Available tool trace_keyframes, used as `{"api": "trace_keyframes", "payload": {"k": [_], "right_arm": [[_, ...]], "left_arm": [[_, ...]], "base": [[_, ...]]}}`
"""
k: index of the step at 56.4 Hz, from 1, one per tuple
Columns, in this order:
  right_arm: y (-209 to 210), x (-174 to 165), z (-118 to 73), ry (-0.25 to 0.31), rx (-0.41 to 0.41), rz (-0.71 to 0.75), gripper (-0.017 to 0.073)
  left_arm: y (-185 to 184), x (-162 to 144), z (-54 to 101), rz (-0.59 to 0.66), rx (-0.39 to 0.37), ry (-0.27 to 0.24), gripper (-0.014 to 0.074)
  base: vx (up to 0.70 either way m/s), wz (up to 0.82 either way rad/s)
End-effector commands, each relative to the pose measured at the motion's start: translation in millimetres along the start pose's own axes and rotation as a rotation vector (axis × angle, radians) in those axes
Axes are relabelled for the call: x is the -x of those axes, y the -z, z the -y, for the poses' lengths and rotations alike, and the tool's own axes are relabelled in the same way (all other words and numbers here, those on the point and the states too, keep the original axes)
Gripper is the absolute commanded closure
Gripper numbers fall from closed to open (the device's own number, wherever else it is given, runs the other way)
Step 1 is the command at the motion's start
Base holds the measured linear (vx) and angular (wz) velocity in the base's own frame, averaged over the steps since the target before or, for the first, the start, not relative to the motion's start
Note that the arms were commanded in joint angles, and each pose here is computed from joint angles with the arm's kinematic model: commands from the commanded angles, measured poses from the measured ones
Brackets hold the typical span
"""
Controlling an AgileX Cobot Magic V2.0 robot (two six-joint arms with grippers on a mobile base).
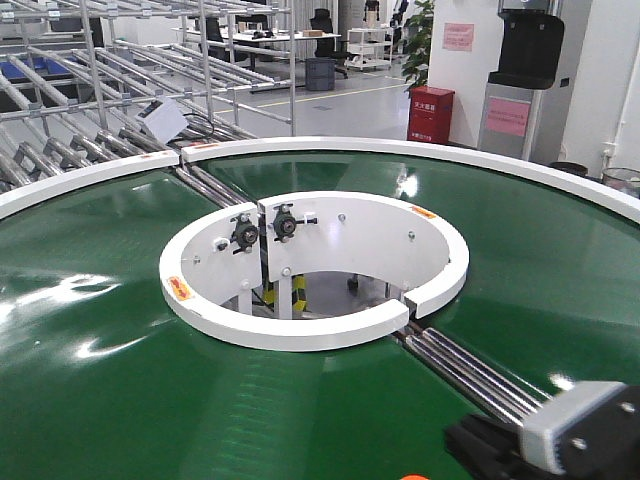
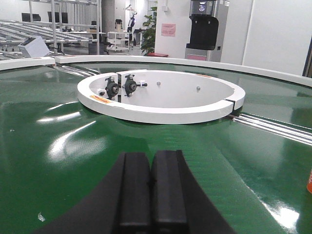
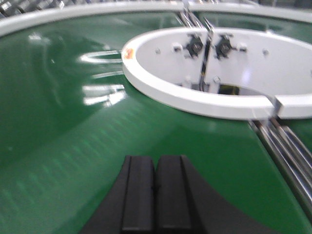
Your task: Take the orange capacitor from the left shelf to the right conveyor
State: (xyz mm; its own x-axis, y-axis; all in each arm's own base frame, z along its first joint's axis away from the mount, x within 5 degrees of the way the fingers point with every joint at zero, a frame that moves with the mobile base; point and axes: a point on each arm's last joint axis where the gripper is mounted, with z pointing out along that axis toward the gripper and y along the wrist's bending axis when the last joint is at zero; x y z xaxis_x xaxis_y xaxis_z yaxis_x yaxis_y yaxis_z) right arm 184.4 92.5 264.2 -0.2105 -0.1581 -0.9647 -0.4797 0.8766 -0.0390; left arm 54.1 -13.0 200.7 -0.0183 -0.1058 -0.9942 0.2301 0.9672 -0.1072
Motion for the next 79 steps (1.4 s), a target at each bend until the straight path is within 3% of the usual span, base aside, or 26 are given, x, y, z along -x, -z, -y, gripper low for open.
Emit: {"api": "trace_keyframes", "payload": {"k": [1,14,27,33,37,43,48,56,60,79], "right_arm": [[21,18,1.9,0.009,-0.019,0.058,0.0573],[53,29,2.9,0.012,-0.043,0.112,0.0573],[58,31,2.8,0.019,-0.045,0.134,0.0571],[64,23,3.2,0.061,-0.056,0.116,0.0571],[74,8,3.7,0.059,-0.069,0.117,0.0571],[94,-22,10.8,-0.042,-0.153,0.141,0.0571],[108,-52,17.4,-0.122,-0.269,0.166,0.0571],[128,-93,21.1,-0.127,-0.469,0.241,0.0571],[132,-105,20.2,-0.124,-0.524,0.28,0.0571],[134,-113,20.3,-0.145,-0.551,0.215,0.0571]], "left_arm": [[2,18,2.0,0.116,-0.017,0.011,0.06],[2,18,2.0,0.116,-0.017,0.011,0.06],[2,18,2.0,0.116,-0.017,0.011,0.06],[2,18,2.0,0.116,-0.017,0.011,0.06],[2,18,2.0,0.116,-0.017,0.011,0.06],[2,18,2.0,0.116,-0.017,0.011,0.06],[2,18,2.0,0.116,-0.017,0.011,0.06],[2,18,2.0,0.116,-0.017,0.011,0.06],[2,18,2.0,0.116,-0.017,0.011,0.06],[2,18,2.0,0.115,-0.017,0.011,0.06]], "base": [[0.0,0.0],[0.0,0.0],[0.0,0.0],[0.0,0.0],[0.0,0.0],[0.0,0.0],[0.0,0.0],[0.0,0.0],[0.0,0.0],[0.0,0.0]]}}
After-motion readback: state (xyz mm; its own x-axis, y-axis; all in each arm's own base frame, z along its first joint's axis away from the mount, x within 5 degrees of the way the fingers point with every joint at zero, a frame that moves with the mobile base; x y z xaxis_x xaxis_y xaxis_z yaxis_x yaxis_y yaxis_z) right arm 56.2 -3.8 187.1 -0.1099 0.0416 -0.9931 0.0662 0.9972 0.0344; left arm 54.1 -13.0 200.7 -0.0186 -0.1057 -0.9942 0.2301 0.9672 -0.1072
